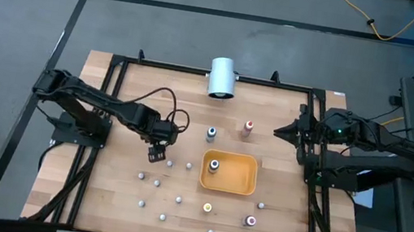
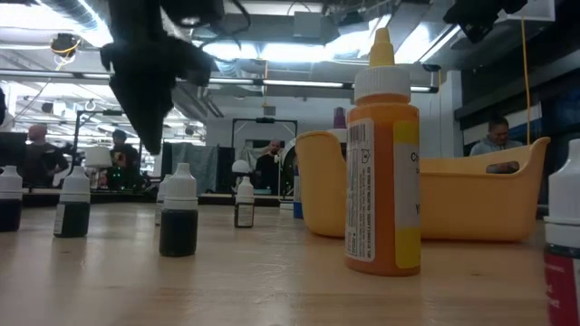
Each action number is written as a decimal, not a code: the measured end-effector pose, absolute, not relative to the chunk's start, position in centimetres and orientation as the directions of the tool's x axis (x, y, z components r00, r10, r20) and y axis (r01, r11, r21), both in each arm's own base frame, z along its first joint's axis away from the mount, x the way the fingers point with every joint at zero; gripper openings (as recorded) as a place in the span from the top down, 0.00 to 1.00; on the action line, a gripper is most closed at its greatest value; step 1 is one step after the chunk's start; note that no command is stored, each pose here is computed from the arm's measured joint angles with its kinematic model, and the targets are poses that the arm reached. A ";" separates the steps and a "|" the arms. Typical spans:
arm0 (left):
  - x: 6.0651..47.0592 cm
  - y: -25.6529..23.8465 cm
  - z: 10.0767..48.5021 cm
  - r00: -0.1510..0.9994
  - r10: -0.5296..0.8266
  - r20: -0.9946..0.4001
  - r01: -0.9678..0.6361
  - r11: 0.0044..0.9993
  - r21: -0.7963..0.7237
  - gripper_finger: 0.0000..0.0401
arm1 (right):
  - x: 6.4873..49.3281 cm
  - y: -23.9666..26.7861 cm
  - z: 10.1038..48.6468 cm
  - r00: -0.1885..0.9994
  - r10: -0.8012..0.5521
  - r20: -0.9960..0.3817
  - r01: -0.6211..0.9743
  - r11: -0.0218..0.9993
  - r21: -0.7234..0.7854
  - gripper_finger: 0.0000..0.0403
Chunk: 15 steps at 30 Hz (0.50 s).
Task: Pick & Place food coloring
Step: Put the small green food coloring bottle into the yellow bin
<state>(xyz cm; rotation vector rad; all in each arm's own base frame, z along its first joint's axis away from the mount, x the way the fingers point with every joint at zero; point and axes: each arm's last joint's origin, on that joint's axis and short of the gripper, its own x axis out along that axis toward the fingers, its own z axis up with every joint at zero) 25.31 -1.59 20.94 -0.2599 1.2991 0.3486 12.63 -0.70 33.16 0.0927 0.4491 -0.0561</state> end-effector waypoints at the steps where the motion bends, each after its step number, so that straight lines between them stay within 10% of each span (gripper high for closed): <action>1: 25.3 -1.3 20.6 0.230 0.114 -0.966 -0.398 0.917 0.013 0.33 | 12.6 -0.7 33.2 0.899 -0.034 -0.436 0.075 0.994 0.077 0.89; 15: 24.6 1.6 17.5 0.271 0.062 -0.961 -0.390 0.919 -0.051 0.28 | 12.6 -0.7 33.1 0.898 -0.035 -0.438 0.075 0.994 0.076 0.89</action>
